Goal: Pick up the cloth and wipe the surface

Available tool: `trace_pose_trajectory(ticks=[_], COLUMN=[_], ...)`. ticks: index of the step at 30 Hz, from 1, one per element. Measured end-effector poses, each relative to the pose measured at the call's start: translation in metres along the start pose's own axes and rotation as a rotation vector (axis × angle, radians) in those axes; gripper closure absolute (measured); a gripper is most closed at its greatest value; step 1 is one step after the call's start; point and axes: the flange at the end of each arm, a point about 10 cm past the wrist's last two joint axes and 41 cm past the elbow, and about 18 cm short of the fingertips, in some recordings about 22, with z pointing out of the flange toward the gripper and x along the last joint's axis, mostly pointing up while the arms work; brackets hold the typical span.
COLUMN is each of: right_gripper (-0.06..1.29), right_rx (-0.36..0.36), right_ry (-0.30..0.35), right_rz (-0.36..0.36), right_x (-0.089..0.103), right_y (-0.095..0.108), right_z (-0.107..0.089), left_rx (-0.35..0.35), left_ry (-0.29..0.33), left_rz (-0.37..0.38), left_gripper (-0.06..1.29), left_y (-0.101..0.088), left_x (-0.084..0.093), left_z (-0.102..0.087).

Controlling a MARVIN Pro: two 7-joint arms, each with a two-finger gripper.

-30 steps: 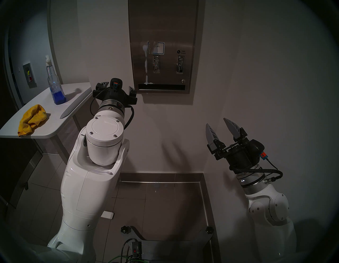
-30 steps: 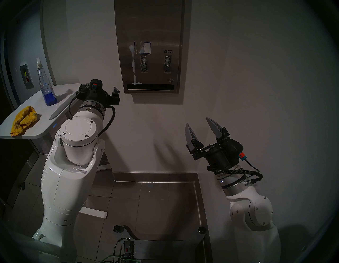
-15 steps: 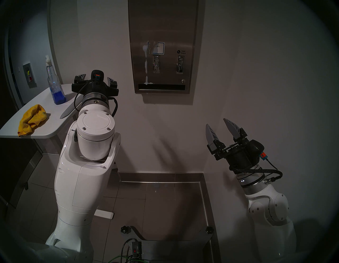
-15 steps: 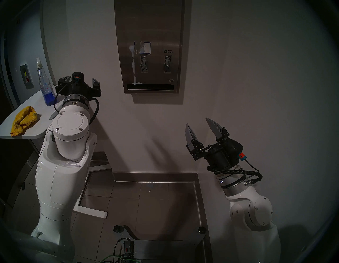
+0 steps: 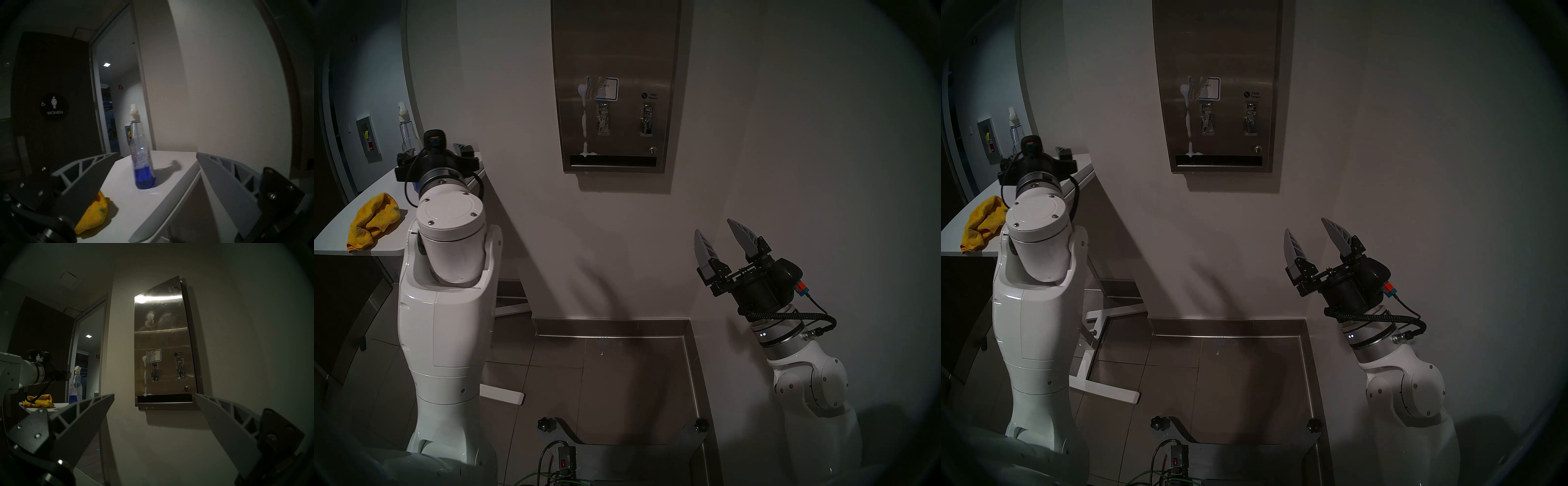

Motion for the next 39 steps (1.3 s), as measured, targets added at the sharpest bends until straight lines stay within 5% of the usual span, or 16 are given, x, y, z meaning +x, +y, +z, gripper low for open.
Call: trace_pose_trajectory(ticks=[22,39], right_gripper=[-0.01,-0.01], right_rx=[0.000,0.000], right_ry=[0.000,0.000], right_rz=[0.000,0.000], right_x=[0.000,0.000], right_y=[0.000,0.000], right_z=[0.000,0.000], left_rx=[0.208,0.239], left_ry=[-0.128,-0.209], left_rz=[-0.071,-0.085], left_gripper=[0.00,0.00], left_y=[-0.064,-0.090], left_x=[-0.043,-0.085], left_z=[0.045,0.075])
